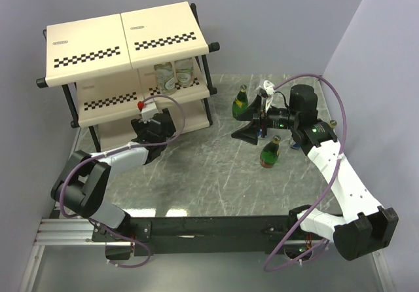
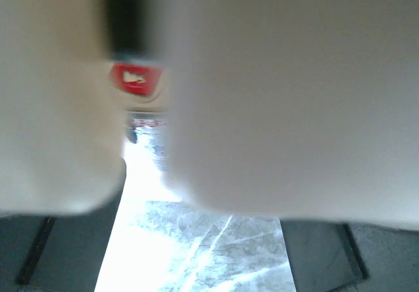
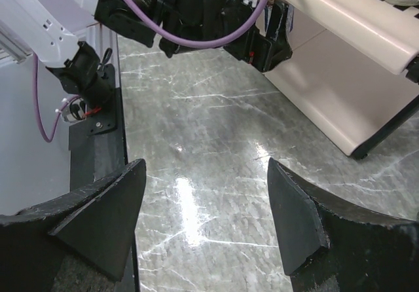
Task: Place and organize the beverage onto the shelf
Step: Pick up the drink from the center of the board.
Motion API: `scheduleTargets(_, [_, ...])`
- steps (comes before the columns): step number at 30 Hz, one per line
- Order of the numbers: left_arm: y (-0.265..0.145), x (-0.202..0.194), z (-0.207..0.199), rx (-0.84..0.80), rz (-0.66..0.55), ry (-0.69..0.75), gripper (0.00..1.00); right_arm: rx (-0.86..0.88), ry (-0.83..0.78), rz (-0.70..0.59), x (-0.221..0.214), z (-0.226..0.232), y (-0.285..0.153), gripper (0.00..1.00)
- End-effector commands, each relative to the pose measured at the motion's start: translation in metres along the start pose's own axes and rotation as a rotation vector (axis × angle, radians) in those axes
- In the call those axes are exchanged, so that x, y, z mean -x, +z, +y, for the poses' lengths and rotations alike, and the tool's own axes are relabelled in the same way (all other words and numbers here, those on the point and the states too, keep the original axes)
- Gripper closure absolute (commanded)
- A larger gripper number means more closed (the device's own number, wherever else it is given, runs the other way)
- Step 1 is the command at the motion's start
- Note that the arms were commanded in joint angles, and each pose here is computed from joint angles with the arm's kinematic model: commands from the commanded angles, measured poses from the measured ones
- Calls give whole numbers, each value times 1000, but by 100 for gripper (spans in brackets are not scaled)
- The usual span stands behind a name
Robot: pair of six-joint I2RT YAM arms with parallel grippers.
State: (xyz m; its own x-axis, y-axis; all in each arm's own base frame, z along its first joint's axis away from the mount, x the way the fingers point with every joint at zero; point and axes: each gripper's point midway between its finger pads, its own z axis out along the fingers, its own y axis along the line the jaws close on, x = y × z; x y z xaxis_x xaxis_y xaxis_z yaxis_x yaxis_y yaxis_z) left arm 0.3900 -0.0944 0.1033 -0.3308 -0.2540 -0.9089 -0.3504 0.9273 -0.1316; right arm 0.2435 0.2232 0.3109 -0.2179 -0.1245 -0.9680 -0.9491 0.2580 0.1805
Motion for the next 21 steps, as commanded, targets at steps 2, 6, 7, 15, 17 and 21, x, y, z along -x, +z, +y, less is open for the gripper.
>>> scheduleTargets(2, [1,6,4,56,-14,-55,0,5,-55,-33,10,5,-5,20])
scheduleTargets(6, [-3,6,7,49,-30,-77,1,5,-56,-35,11,5,-5,19])
scheduleTargets(7, [-7,6,7,36,-34,-77,1,6,-56,-34,11,5,-5,19])
scheduleTargets(15, [-28,21,-4,-72,-61,-82,1,2,-59,-33,11,4,-6,20])
scheduleTargets(17, [-32,19,-8,-104,-48,-75,1,3,-58,-32,10,4,-5,19])
scheduleTargets(21, [-42,16,-12,-159,-28,-84,1,0,-58,-32,10,4,-6,19])
